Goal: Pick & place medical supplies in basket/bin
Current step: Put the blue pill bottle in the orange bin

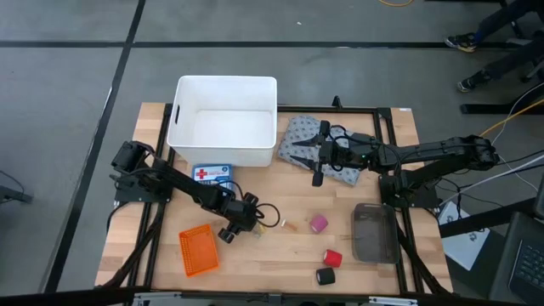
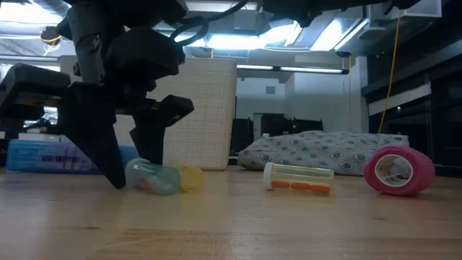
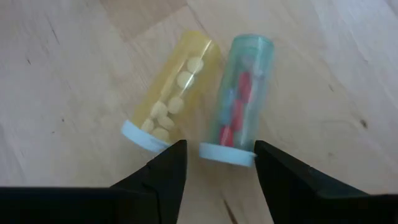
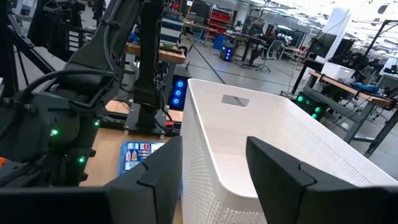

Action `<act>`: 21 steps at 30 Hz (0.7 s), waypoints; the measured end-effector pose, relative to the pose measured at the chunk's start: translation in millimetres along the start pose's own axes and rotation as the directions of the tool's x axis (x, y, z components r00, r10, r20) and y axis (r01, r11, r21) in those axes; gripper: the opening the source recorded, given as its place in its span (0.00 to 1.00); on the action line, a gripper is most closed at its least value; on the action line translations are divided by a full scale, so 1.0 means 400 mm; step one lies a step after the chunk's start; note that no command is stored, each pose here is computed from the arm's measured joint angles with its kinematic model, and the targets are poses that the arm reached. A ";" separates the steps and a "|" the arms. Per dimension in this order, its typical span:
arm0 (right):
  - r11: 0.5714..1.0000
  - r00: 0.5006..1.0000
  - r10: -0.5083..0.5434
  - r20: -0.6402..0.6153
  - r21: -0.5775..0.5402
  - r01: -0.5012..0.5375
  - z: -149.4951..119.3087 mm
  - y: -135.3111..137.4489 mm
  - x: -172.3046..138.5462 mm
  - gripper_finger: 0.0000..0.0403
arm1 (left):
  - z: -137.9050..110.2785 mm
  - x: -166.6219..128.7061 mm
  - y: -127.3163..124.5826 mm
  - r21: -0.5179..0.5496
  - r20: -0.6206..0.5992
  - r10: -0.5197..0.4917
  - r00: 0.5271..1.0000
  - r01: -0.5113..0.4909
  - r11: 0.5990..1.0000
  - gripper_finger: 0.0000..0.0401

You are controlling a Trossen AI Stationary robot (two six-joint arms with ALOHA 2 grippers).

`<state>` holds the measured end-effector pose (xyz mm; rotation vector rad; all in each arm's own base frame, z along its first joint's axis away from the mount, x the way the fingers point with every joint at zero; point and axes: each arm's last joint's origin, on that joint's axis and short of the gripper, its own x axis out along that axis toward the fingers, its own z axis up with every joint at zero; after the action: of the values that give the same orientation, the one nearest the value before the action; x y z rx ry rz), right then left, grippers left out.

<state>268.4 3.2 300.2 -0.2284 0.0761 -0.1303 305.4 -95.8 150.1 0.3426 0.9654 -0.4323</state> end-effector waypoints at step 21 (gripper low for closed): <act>1.000 1.000 0.000 0.000 0.002 0.000 0.000 0.000 0.000 0.44 | 0.001 -0.027 0.000 0.003 -0.003 0.007 1.000 -0.007 1.000 0.26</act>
<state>268.4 3.2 300.2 -0.2267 0.0763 -0.1304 300.5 -93.8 159.6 0.3496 0.9661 -0.4274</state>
